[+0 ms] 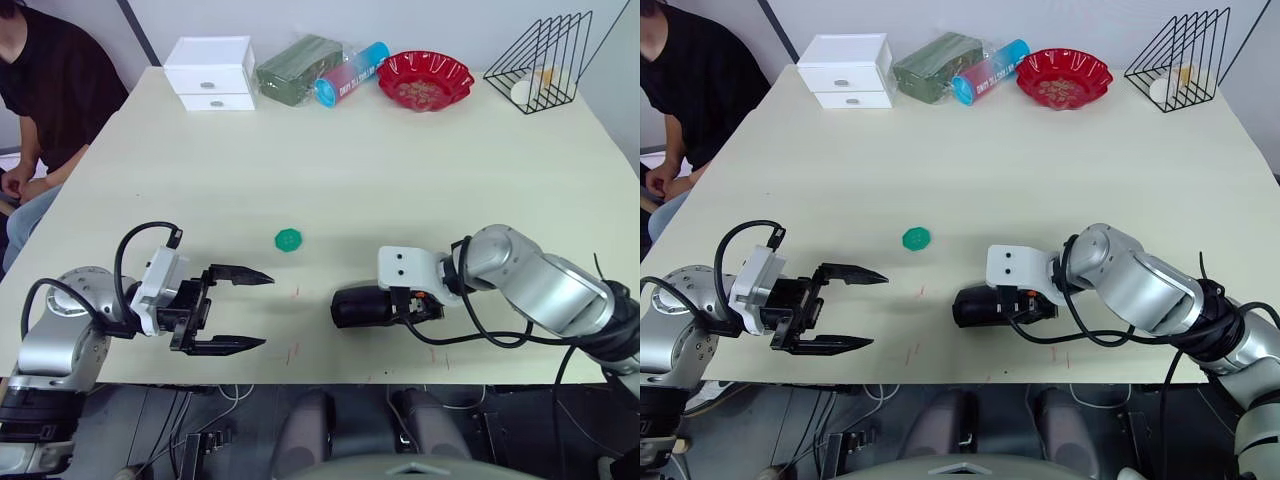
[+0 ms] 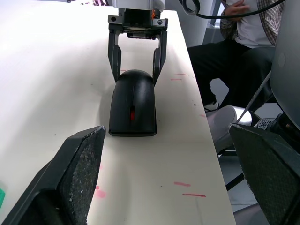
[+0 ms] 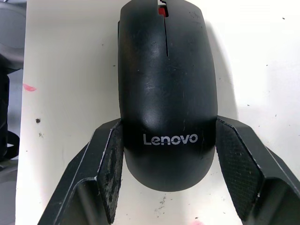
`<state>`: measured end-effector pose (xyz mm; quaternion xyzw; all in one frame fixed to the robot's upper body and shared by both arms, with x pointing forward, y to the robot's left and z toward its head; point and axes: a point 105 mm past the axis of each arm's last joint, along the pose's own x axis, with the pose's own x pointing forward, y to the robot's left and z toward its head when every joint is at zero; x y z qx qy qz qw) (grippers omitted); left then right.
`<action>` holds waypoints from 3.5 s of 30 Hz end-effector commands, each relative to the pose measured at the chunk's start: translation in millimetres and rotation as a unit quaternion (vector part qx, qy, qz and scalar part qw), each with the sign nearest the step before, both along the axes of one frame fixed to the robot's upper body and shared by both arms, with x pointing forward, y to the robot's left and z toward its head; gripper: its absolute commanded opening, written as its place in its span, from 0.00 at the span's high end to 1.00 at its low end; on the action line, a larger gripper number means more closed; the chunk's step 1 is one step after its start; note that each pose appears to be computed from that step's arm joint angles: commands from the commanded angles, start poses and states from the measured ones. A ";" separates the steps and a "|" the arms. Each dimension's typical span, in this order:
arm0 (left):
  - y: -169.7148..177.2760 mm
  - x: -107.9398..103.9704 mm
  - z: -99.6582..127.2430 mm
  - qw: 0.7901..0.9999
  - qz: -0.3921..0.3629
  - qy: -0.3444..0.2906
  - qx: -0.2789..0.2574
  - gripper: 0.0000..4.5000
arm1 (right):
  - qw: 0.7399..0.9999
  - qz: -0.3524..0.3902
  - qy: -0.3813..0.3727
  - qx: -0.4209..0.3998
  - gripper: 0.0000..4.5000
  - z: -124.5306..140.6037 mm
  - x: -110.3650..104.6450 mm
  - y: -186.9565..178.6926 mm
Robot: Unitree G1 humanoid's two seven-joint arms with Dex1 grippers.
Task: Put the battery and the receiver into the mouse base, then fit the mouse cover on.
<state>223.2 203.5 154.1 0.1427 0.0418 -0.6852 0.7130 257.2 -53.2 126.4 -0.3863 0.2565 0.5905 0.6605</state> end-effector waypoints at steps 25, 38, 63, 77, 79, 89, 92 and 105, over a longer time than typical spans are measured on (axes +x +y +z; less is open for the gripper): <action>-6.7 -9.1 4.2 0.999 -0.040 -0.005 0.004 0.00 | 1.000 0.006 0.015 -0.005 0.47 -4.8 -8.5 7.8; -6.6 -9.3 3.7 0.999 -0.041 -0.004 0.004 0.00 | 1.000 0.011 0.008 -0.008 0.47 -4.6 -7.4 12.5; -6.9 -8.2 2.6 0.999 -0.042 -0.004 0.004 0.00 | 0.998 0.038 -0.036 -0.044 0.47 -6.6 1.7 4.8; -7.8 -9.5 1.3 0.999 -0.043 -0.002 0.001 0.00 | 0.998 0.038 -0.020 -0.038 0.47 6.0 -3.5 17.6; -7.7 -9.6 0.9 0.999 -0.043 -0.001 0.002 0.00 | 0.998 0.039 -0.021 -0.039 0.47 7.6 -3.0 19.2; -8.5 -9.0 0.3 0.999 -0.044 -0.002 0.000 0.00 | 0.998 0.042 -0.021 -0.044 0.47 9.6 -2.5 25.2; -8.5 -9.0 0.2 0.999 -0.044 -0.002 0.000 0.00 | 0.998 0.040 -0.019 -0.047 0.47 8.0 -2.3 23.8; -8.7 -8.4 0.8 0.999 -0.044 0.000 0.001 0.00 | 0.998 0.020 -0.007 -0.057 0.47 -2.3 0.4 15.1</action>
